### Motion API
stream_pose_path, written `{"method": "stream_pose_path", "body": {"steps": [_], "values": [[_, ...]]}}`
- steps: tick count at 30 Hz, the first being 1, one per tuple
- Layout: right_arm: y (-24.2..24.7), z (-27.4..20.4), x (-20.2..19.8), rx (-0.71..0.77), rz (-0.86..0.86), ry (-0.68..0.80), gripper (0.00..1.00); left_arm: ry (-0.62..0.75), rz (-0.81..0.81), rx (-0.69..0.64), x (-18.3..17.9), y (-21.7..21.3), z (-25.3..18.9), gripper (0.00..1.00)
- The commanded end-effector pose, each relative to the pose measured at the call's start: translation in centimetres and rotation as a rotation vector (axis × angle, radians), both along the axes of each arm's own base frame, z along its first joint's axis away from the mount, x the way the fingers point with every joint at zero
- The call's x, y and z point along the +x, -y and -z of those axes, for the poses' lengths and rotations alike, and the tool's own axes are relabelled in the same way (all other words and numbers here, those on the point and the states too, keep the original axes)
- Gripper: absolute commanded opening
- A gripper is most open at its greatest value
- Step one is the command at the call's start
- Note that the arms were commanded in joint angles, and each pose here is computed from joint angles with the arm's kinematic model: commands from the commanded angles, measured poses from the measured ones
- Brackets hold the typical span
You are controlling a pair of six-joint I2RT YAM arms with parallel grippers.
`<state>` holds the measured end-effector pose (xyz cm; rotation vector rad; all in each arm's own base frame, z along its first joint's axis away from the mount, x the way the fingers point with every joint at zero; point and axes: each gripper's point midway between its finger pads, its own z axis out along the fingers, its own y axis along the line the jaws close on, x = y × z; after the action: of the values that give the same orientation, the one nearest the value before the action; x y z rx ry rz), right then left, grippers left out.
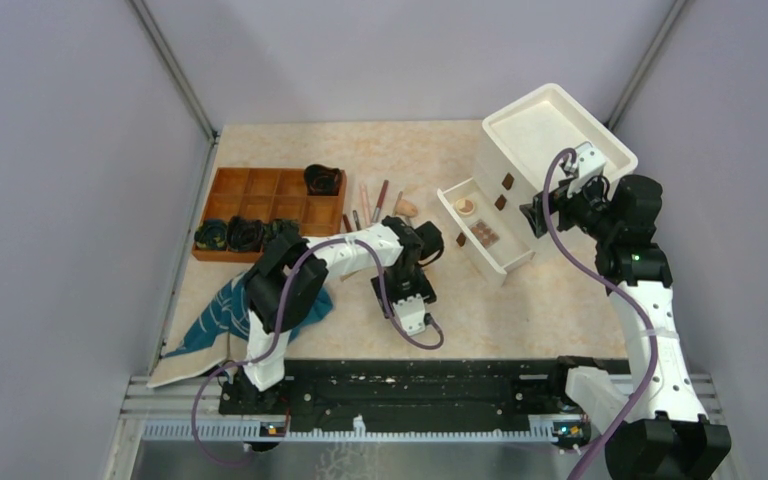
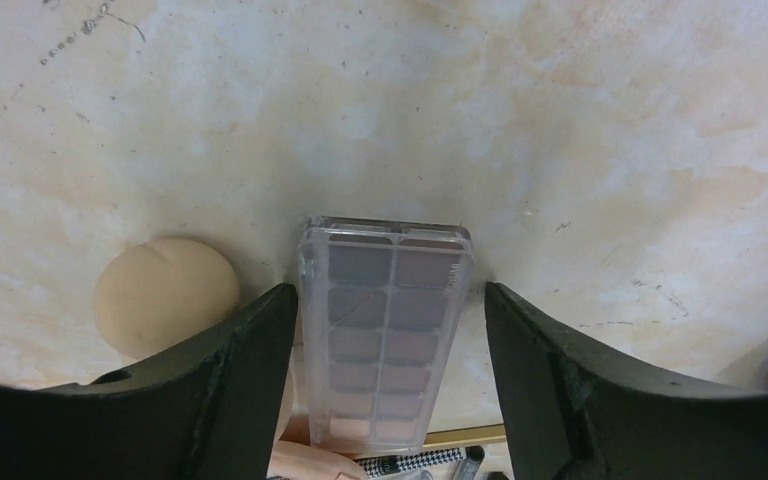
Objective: Organize the makeup
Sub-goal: Pick up the makeup from the center of the board.
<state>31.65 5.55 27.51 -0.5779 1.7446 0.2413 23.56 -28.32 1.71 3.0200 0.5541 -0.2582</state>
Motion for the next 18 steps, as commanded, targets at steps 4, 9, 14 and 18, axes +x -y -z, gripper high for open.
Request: {"method": "stream_pose_path", "body": {"steps": [4,9,14,18], "values": [[0.2,-1.5,0.1,-0.006,-0.004,0.042,0.99,-0.037,0.023,0.000,-1.9,0.4,0.4,0.65],[0.2,-1.6,0.1,-0.004,-0.005,0.044,0.99,-0.054,0.019,-0.018,-4.1,0.4,0.7,0.57],[0.2,-1.7,0.1,-0.004,-0.006,0.045,0.99,-0.083,-0.015,-0.011,-7.0,0.1,0.7,0.51],[0.1,-1.7,0.0,-0.002,-0.007,0.046,0.99,-0.107,-0.068,-0.020,-8.9,0.1,-0.1,0.44]]}}
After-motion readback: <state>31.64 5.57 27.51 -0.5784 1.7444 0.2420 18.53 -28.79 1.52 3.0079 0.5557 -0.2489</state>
